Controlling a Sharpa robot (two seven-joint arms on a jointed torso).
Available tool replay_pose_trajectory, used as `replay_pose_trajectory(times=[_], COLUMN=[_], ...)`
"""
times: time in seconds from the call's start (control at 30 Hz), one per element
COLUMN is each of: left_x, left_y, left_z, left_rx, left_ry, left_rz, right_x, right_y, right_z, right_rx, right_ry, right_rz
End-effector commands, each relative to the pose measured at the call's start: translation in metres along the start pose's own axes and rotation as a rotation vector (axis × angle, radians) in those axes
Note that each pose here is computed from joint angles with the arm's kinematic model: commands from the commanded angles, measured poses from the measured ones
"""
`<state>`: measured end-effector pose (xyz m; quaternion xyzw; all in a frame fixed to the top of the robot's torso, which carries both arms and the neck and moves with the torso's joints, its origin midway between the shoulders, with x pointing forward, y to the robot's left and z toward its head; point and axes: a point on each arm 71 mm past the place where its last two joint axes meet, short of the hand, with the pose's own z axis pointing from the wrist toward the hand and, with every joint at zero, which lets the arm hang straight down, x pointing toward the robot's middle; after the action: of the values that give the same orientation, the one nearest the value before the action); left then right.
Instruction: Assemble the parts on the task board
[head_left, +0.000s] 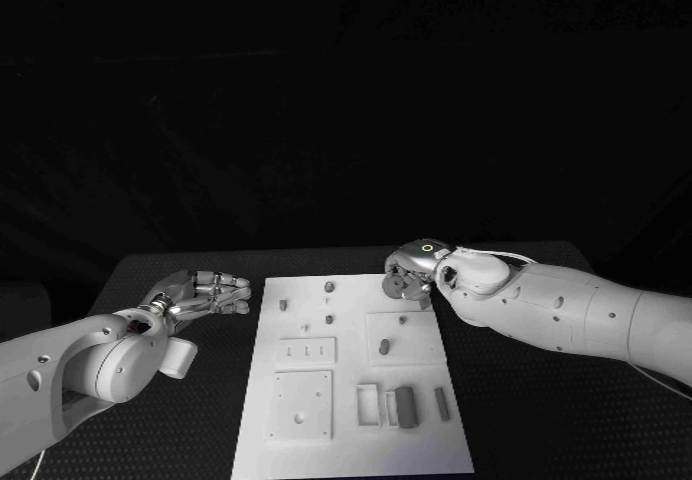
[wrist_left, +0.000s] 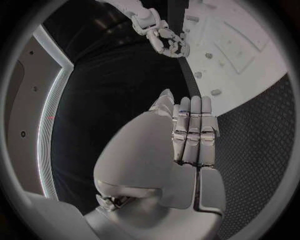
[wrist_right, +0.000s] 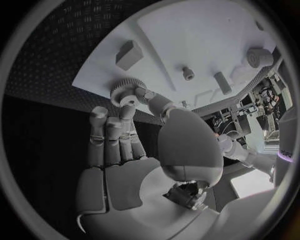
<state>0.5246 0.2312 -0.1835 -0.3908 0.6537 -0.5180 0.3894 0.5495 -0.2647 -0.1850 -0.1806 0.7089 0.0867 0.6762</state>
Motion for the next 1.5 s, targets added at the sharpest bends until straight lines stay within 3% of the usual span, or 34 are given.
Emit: replay_pose_trajectory(times=[0.03, 0.4, 0.77, 1.1, 1.5], left_x=[0.0013, 0.0014, 0.0019, 0.0023, 0.0032], left_y=[-0.0015, -0.0017, -0.0018, -0.0019, -0.0021], left_z=[-0.0002, -0.0010, -0.0010, 0.0000, 0.0007], left_rx=[0.011, 0.011, 0.012, 0.012, 0.013], left_ry=[0.007, 0.005, 0.006, 0.006, 0.010], left_rz=[0.002, 0.002, 0.002, 0.003, 0.002], right_x=[-0.005, -0.020, -0.031, -0.031, -0.020], right_y=[0.006, 0.051, 0.101, 0.126, 0.143], right_z=[-0.001, 0.000, 0.012, 0.023, 0.034], right_rx=[0.002, -0.066, -0.137, -0.161, -0.181], right_ry=[-0.056, -0.140, -0.193, -0.192, -0.176], right_rz=[-0.055, -0.086, -0.103, -0.106, -0.124])
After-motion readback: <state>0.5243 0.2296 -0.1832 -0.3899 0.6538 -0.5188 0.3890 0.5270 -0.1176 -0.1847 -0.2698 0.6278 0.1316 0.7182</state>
